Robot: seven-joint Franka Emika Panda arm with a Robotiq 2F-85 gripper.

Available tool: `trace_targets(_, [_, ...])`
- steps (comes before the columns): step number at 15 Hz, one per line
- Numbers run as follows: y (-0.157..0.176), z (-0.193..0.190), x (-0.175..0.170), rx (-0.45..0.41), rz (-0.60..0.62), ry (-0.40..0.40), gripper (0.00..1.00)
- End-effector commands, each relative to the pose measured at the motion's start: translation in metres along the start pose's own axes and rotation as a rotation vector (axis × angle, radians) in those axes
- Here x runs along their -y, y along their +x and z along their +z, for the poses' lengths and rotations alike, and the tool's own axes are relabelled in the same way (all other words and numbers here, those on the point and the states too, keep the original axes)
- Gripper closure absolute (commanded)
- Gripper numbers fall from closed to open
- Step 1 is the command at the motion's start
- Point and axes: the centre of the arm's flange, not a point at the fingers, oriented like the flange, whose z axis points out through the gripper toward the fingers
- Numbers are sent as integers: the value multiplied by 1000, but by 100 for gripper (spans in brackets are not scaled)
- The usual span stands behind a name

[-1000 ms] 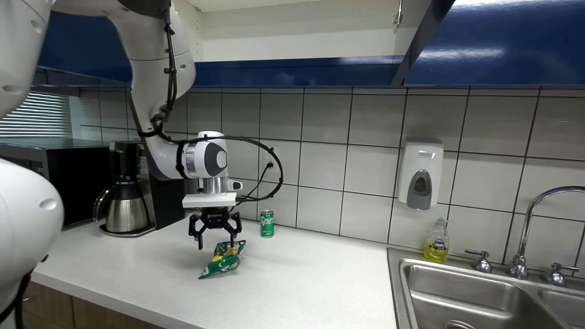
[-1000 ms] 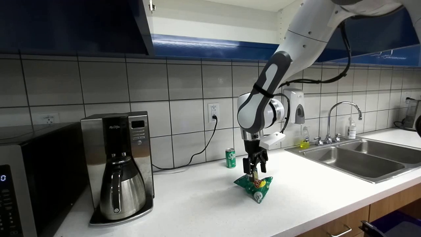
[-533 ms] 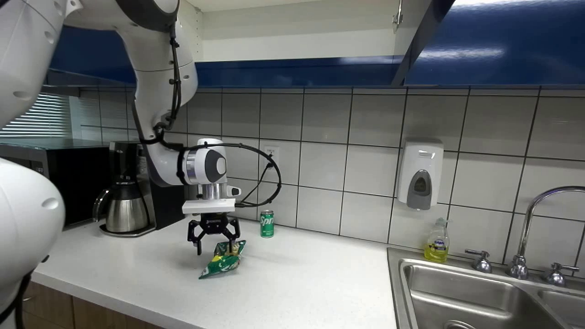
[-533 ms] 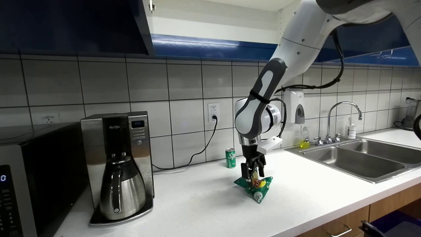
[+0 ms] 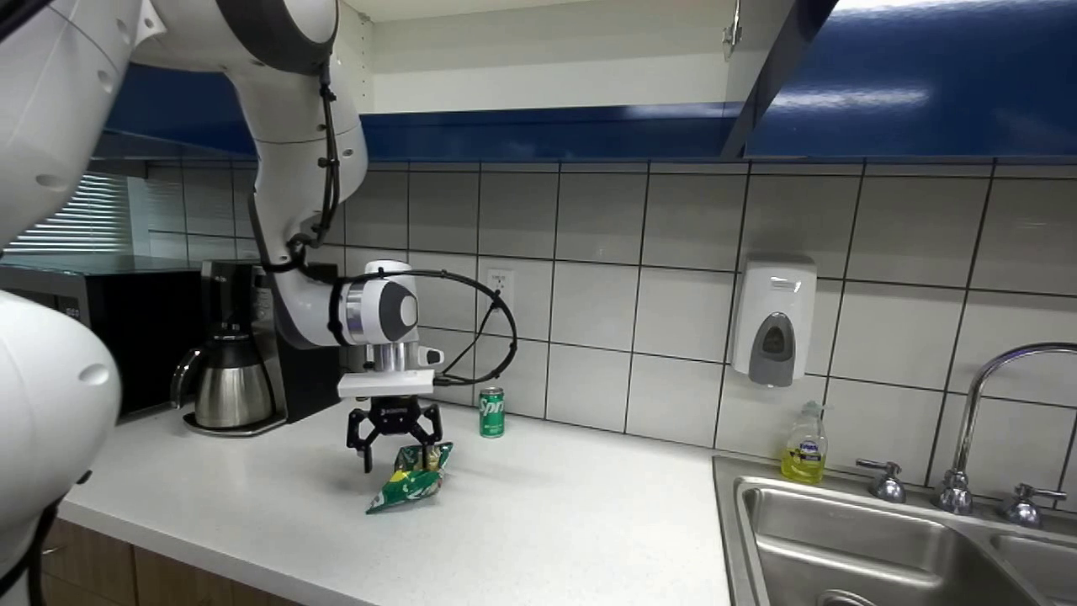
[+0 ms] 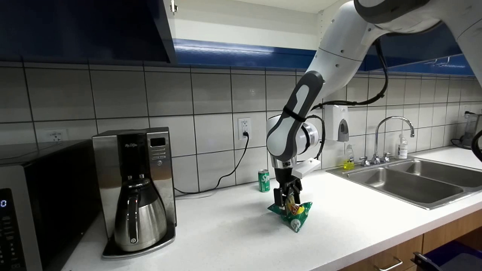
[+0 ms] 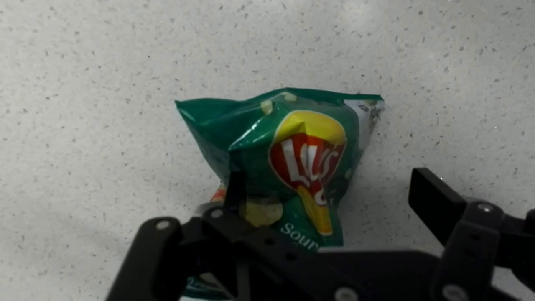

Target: Put the green packet in the open upper cabinet.

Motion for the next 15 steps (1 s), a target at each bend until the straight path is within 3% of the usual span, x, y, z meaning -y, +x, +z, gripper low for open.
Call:
trace_targets(1, [11,2,2,2,10,-24,28])
trace_targets(3, [13,3,3,5,12,-24,33])
trace_targets(11, [21,2,5,10,15,-27,96])
trace_targets(15, [27,-2,4,12,20,-29,99])
